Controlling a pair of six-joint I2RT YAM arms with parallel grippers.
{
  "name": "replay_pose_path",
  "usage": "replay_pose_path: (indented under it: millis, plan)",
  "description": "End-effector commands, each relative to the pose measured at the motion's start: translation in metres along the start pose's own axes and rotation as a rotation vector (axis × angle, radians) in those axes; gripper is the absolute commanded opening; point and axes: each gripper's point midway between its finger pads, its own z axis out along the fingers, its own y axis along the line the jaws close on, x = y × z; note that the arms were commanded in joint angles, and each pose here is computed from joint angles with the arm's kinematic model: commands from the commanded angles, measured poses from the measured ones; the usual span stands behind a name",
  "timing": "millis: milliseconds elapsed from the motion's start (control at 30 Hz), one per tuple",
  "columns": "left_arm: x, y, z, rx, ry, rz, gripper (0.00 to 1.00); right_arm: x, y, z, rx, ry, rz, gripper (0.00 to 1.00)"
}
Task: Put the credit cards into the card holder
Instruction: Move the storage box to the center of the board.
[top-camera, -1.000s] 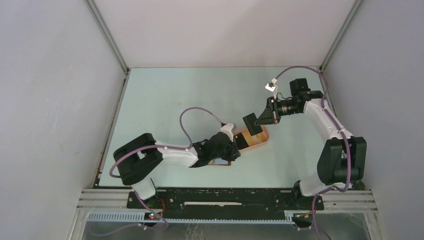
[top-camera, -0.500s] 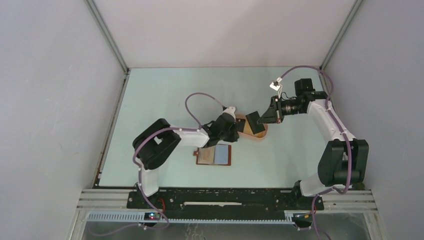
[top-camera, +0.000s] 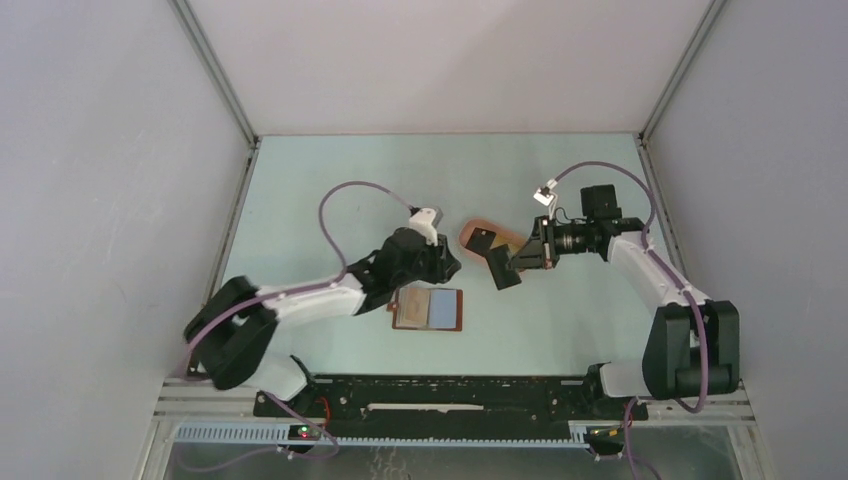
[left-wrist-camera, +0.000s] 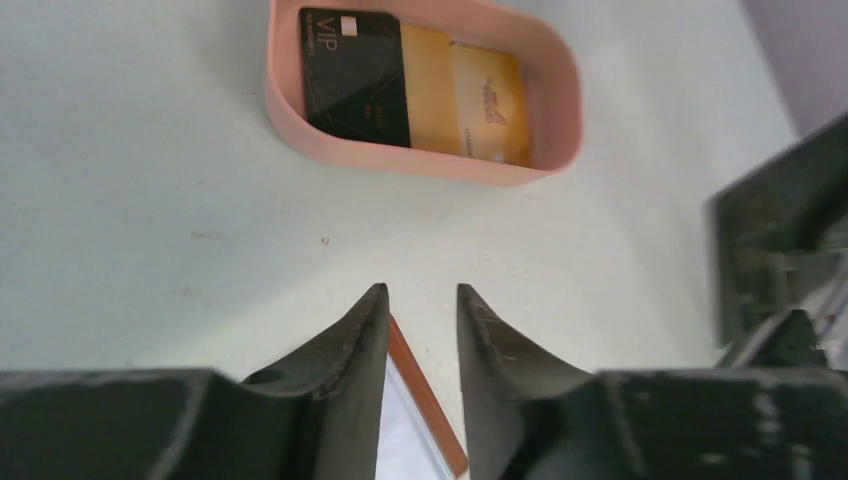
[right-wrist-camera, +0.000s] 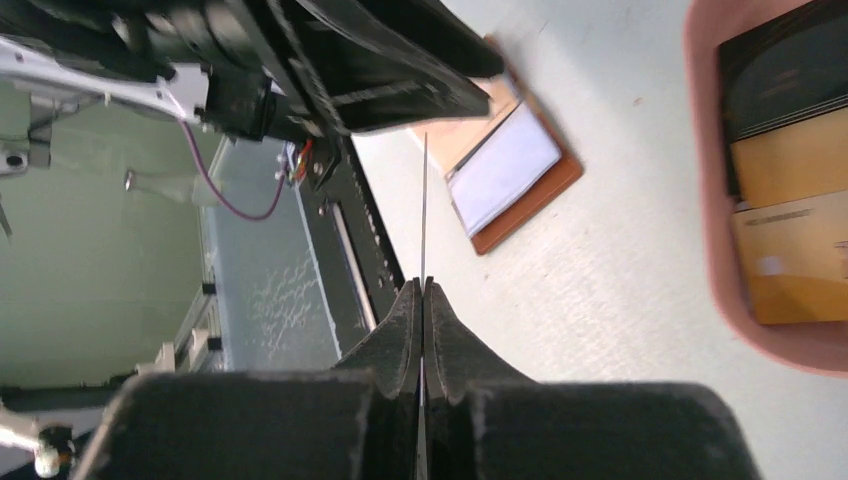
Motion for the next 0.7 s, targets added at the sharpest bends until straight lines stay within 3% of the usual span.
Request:
replay_pose_path:
  millis: [0,100,200,667]
  plan:
    - [-0.005,0.005,-0.048,0.031,-0.119,0.037,0.42,-0.005,0.025,0.018,-0.048,-0.065,-0.098,0.00]
    - [0.002,0.014,-0.077,0.034,-0.169,0.025,0.49,0.012,0.034,0.034,-0.100,-0.045,-0.139,0.08]
    - [0.015,0.025,-0.095,0.030,-0.193,0.003,0.52,0.028,0.039,0.052,-0.146,0.012,-0.151,0.00]
    - [0.049,0.059,-0.132,0.014,-0.295,-0.127,0.56,0.075,0.031,0.126,-0.241,0.196,0.027,0.00]
